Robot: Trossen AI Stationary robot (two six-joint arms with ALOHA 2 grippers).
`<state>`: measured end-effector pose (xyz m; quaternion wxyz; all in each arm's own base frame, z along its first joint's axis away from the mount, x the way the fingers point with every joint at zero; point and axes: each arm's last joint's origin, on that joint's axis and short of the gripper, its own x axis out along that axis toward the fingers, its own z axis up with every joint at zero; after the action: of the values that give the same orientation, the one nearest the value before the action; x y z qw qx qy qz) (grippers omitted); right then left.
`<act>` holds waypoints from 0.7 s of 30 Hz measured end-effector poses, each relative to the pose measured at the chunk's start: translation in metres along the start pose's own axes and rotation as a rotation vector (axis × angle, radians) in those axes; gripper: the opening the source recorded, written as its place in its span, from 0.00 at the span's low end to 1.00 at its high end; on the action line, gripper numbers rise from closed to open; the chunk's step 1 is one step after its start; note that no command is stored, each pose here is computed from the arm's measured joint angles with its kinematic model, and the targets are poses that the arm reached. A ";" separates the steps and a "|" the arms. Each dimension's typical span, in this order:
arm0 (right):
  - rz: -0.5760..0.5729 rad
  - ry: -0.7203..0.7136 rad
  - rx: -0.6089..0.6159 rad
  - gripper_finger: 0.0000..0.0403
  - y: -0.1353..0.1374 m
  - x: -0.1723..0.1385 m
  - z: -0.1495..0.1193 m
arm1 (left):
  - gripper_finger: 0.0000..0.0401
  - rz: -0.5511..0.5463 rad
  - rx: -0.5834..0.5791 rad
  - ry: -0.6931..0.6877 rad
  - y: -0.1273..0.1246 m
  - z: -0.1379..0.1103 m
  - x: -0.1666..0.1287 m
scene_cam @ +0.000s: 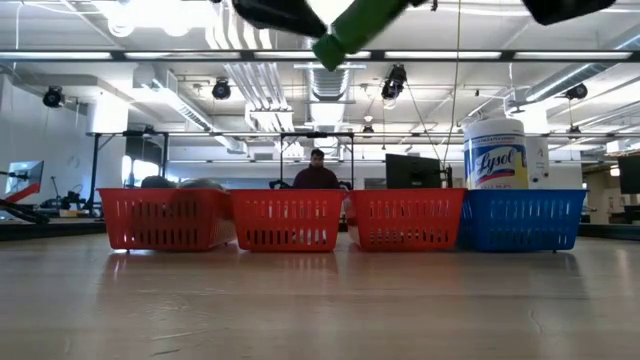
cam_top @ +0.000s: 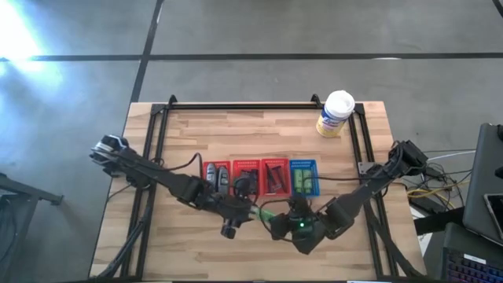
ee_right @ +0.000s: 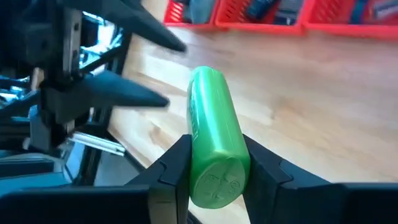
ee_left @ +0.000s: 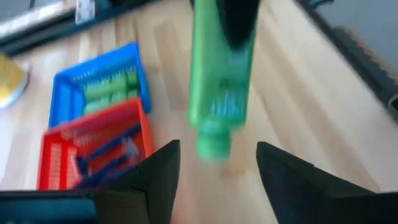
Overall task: Pick & Place Travel size toiletries
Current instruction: Put the green shampoo into the blue bin
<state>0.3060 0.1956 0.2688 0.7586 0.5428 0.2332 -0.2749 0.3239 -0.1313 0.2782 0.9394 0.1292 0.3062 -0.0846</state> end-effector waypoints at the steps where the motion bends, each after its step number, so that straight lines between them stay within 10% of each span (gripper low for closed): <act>1: -0.014 -0.001 0.006 0.25 -0.001 0.000 0.000 | 0.55 0.009 -0.010 0.025 0.000 -0.002 -0.001; 10: -0.353 -0.198 0.074 0.25 -0.043 -0.019 0.013 | 0.64 0.065 -0.155 0.259 0.005 -0.024 -0.021; 21: -0.674 -0.259 -0.001 0.25 -0.083 0.002 0.055 | 0.65 0.116 -0.382 0.219 0.008 -0.059 -0.059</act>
<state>0.2548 0.1214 0.2262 0.6486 0.3958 0.3012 -0.5761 0.2462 -0.1014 0.2691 0.9111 -0.0254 0.4090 0.0434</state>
